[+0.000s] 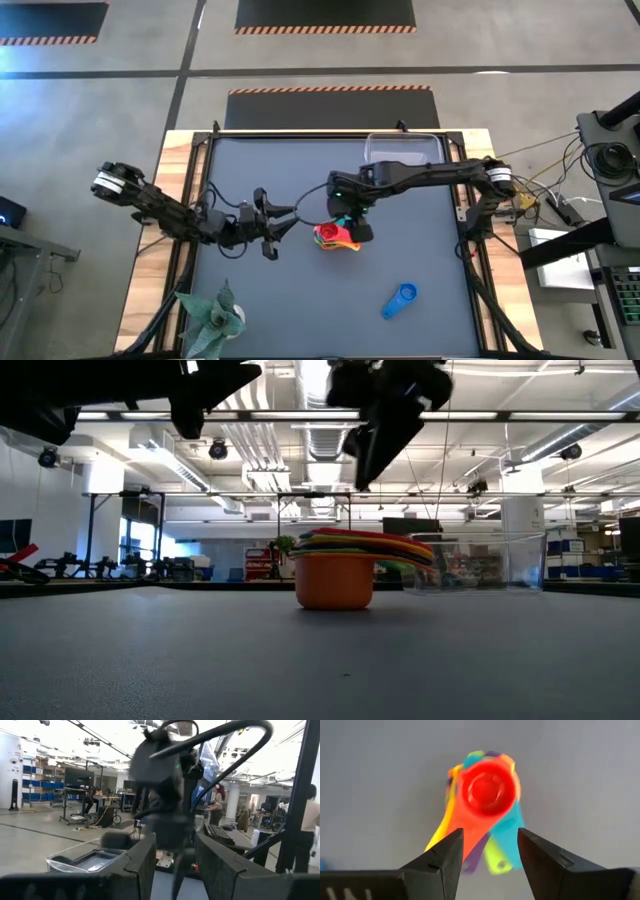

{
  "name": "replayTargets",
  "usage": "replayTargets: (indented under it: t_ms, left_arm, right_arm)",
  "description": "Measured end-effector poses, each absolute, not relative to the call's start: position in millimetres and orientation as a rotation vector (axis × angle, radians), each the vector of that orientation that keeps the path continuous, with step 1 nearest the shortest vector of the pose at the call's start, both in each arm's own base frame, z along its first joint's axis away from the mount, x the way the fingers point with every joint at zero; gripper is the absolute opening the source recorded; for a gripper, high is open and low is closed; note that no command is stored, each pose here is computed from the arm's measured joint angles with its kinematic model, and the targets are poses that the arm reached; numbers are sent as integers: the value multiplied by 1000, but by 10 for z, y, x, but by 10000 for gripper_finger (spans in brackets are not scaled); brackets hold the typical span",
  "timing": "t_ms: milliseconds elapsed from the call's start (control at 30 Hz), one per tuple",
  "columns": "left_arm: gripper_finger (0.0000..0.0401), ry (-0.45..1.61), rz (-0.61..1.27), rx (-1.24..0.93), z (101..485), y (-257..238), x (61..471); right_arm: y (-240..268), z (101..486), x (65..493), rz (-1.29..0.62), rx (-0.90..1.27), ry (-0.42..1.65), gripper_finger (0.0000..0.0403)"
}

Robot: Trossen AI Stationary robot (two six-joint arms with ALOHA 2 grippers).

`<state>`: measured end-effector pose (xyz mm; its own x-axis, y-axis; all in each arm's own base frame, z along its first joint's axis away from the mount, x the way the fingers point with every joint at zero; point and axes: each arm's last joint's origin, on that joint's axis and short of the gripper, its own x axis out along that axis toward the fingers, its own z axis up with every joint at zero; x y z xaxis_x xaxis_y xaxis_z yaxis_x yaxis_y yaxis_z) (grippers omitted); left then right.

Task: Nest measuring cups in basket
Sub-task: Stack the blue measuring cup on top of the red measuring cup

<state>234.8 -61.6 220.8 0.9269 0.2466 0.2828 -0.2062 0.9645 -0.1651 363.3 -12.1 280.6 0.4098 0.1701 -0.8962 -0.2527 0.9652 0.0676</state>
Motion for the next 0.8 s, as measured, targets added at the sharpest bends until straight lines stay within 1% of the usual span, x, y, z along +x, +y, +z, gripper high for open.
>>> replayTargets:
  t_ms: [167, 300, 400, 467, 600, 800]
  left_arm:
    - [119, -298, 235, -131, 2200, -616, 2350]
    - [119, -298, 260, -126, 2200, -600, 2351]
    - [119, -309, 287, -133, 2211, -569, 2353]
    - [119, -319, 304, -136, 2227, -539, 2363]
    - [119, -353, 344, -130, 2325, -462, 2435]
    - [119, -348, 383, -101, 2433, -423, 2669]
  right_arm:
    - [166, 2956, 3253, 307, -88, 1068, 176]
    - [431, 2915, 2908, 331, -54, 998, 176]
    - [581, 2835, 2642, 329, 23, 952, 176]
    - [647, 2759, 2480, 262, 97, 942, 176]
    - [713, 2587, 2181, 52, 216, 964, 176]
    - [726, 2353, 1882, -64, 386, 1017, 176]
